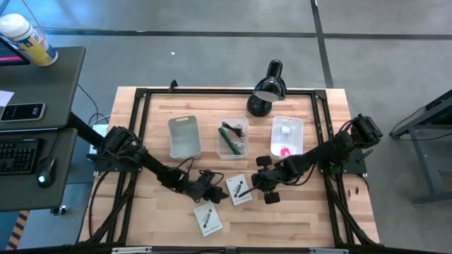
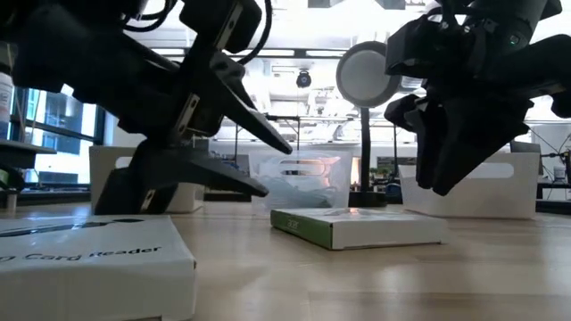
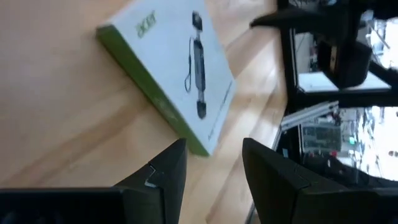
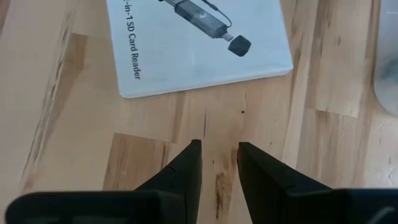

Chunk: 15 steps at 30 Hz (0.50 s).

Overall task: Pick and place items into bin
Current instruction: Put the top white card reader box into the gray bin

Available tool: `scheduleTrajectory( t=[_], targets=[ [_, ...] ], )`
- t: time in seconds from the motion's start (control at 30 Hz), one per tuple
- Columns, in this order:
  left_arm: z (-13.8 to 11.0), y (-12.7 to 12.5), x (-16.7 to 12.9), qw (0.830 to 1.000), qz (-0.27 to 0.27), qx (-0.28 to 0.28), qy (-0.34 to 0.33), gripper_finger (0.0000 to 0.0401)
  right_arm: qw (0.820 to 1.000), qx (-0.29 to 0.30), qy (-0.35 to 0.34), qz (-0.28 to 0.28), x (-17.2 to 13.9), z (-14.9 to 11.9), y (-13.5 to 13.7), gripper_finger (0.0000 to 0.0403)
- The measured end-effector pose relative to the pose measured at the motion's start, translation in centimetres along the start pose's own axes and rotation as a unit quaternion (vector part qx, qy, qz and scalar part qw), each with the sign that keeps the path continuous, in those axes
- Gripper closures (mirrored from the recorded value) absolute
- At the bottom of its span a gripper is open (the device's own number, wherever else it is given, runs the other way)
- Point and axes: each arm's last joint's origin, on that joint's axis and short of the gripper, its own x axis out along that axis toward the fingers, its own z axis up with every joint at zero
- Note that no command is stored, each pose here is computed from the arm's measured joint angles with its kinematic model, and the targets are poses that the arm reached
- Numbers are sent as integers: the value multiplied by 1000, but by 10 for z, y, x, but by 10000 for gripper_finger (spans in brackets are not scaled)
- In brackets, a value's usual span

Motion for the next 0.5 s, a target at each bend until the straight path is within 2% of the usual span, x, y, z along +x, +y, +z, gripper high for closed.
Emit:
scheduleTrajectory(
  t=[0.2, 0.3, 0.37, 0.5],
  targets=[
    [0, 1, 0, 1000, 5, 29, -2, 258, 1000, -5, 0, 2, 0, 0, 0, 309],
    [1, 2, 0, 1000, 17, 6, 18, 258, 1000, -15, -1, -2, 0, 0, 0, 308],
    [1, 1, 2, 999, 42, -9, 31, 258, 1000, -25, -2, -8, 0, 0, -1, 309],
    [3, -8, 9, 992, 113, -2, 62, 258, 1000, -31, -1, -5, 0, 0, 0, 308]
  ],
)
